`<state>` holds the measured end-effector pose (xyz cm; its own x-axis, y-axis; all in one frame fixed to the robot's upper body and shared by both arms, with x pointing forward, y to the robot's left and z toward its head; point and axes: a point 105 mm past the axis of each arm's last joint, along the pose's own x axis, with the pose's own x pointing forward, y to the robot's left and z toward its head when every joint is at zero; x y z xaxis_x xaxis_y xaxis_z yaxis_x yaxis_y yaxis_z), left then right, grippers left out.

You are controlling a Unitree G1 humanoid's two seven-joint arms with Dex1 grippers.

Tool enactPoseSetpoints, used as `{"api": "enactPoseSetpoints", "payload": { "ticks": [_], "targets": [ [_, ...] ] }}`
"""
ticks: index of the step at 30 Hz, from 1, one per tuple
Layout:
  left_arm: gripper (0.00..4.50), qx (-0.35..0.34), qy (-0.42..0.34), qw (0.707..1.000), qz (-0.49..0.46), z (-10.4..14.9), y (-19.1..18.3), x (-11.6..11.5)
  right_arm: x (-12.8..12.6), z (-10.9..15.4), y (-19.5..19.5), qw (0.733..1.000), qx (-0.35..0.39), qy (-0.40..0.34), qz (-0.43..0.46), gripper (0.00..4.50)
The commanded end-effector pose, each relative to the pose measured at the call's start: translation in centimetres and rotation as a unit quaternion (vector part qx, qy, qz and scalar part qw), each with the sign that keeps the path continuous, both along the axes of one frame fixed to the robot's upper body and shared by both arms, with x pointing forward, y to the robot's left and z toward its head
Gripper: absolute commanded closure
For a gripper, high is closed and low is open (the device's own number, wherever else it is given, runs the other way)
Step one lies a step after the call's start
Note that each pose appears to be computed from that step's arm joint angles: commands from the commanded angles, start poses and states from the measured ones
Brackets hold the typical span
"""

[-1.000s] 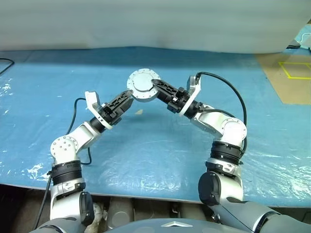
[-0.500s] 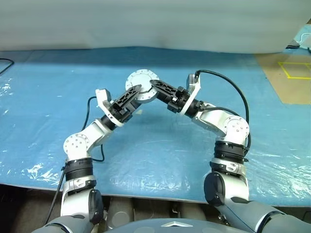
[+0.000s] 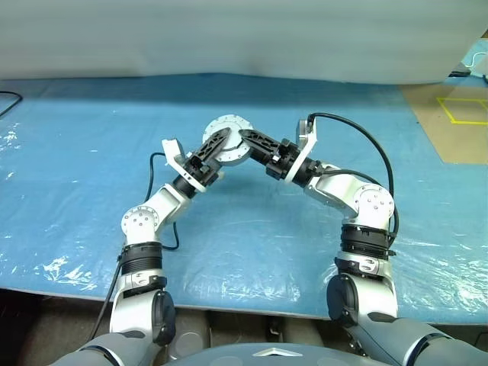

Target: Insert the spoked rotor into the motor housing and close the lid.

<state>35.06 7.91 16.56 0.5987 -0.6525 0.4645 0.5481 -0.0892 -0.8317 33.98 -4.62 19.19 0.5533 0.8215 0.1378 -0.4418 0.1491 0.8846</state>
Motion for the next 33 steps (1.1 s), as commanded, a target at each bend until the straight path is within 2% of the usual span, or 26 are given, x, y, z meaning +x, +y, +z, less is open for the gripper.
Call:
{"api": "enactPoseSetpoints", "payload": {
  "ticks": [1,2,4,6,10,13,18,21,25,27,30,33],
  "targets": [
    [1.21,0.034,-0.003,0.999,0.007,-0.2,-0.5,0.1,-1.1,2.9,0.7,0.997,0.054,-0.045,0.031,2.23],
    [1.21,0.026,-0.009,1.0,0.007,0.1,-0.4,0.0,-1.1,2.9,0.8,0.997,0.053,-0.043,0.03,2.23],
    [1.6,0.008,-0.025,1.0,0.006,0.9,-0.2,-0.2,-1.1,2.8,0.8,0.997,0.052,-0.041,0.03,2.23],
    [1.96,0.032,-0.015,0.999,0.01,0.6,-0.5,0.1,-1.0,2.7,0.8,0.997,0.06,-0.033,0.026,2.23],
    [1.97,0.009,-0.032,0.999,0.012,1.5,-0.1,-0.2,-0.8,2.5,0.9,0.998,0.063,-0.022,0.024,2.23],
    [1.97,0.034,-0.02,0.999,0.023,1.1,-0.4,0.3,-0.7,2.5,0.9,0.998,0.06,-0.02,0.022,2.23],
    [1.97,0.007,-0.046,0.998,0.034,2.4,0.2,0.2,-0.5,2.4,0.9,0.998,0.055,-0.02,0.016,2.23],
    [1.97,0.038,-0.03,0.997,0.056,1.9,0.4,1.2,-0.5,2.3,1.0,0.999,0.044,-0.027,0.014,2.23],
    [1.97,0.032,-0.034,0.997,0.065,2.3,0.9,1.4,-0.5,3.0,0.7,0.997,0.041,-0.064,0.001,2.23],
    [1.97,0.031,-0.037,0.996,0.075,2.6,1.3,1.7,-0.7,3.5,0.5,0.995,0.052,-0.08,0.0,1.48],
    [1.97,0.022,-0.043,0.994,0.093,3.3,2.2,2.3,-0.1,2.1,0.8,0.999,0.019,-0.047,-0.005,0.54],
    [1.97,0.019,-0.046,0.992,0.118,3.7,3.4,3.1,-0.4,2.3,0.9,0.998,0.024,-0.054,0.004,0.54]
  ]
}}
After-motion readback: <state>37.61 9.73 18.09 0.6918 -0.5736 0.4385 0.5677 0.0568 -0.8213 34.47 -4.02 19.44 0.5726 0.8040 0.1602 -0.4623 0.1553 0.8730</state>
